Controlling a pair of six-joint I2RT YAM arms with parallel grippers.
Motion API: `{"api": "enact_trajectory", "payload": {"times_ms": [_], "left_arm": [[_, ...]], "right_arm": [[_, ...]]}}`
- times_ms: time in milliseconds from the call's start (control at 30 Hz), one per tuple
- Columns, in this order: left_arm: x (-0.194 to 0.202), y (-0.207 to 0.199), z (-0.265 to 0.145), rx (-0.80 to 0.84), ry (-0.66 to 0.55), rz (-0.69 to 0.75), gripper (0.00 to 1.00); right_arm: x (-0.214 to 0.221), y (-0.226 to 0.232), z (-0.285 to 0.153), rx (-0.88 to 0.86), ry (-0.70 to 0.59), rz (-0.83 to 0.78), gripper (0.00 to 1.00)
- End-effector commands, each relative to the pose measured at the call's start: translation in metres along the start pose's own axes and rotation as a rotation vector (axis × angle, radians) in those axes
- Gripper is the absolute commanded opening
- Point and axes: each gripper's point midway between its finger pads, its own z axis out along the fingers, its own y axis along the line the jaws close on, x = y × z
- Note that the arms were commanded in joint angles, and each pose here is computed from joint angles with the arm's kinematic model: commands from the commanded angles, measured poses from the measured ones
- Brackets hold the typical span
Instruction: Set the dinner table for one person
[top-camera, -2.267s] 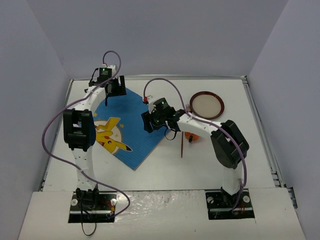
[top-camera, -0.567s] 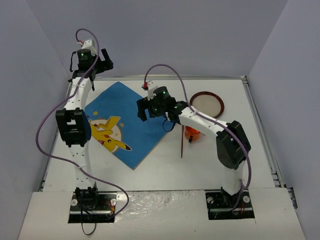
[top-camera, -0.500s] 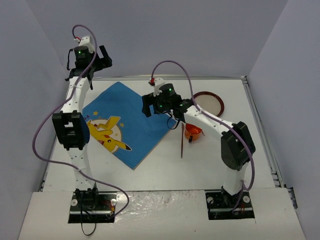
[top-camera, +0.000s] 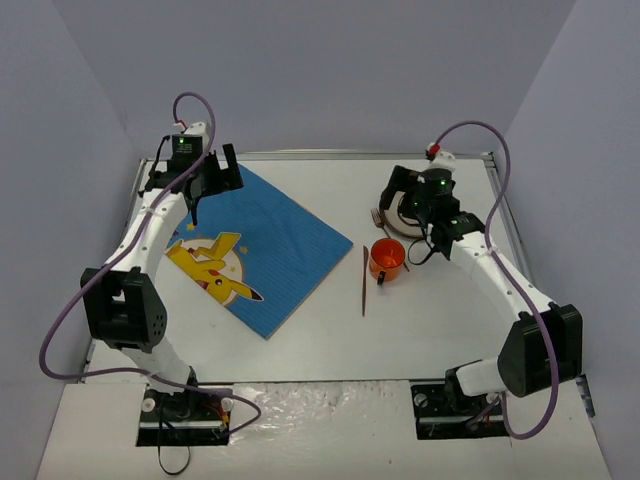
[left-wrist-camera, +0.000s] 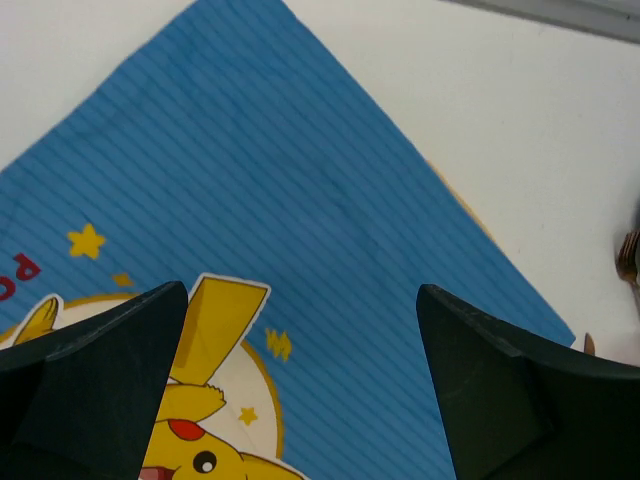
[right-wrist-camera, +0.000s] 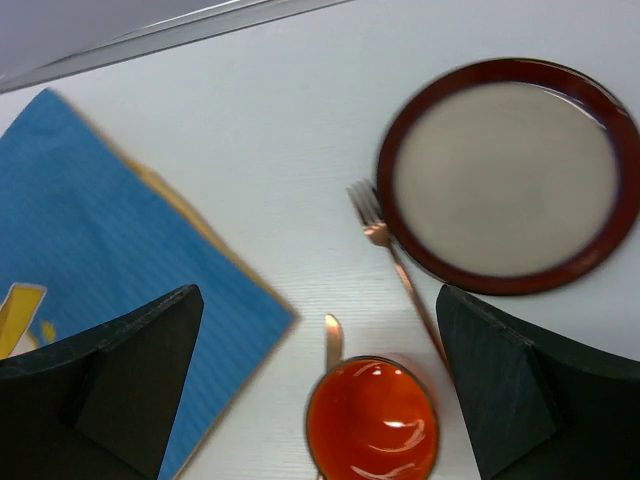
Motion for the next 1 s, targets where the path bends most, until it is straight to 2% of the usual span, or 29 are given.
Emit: {"api": "enact_trajectory", "payload": {"times_ms": [0,167,400,800,967], "left_arm": [[-0.012,-0.015,-0.024,0.031,-0.1,0.008,0.97],[0.03,-0.044,0.014,0.017,0.0,0.048,0.97],[0.125,-0.043,0.054,-0.097,0.203,0.053,0.97],[0.241,0.008,0.024,-0.223,0.444,0.004,0.97],[0.263,0.02,0.012,-0.257,0.505,-0.003,0.97]], "right_arm": [[-0.008,-0.029,-0.006,0.047,-0.035,0.088,0.98],[0.007,-0.03,-0.008,0.009,0.018,0.061,0.95],[0.021,-0.027,-0.014,-0.033,0.058,0.026,0.95],[0.035,-0.023,-0.019,-0.084,0.096,0.011,0.95],[0.038,-0.023,-0.019,-0.087,0.103,0.01,0.95]]}}
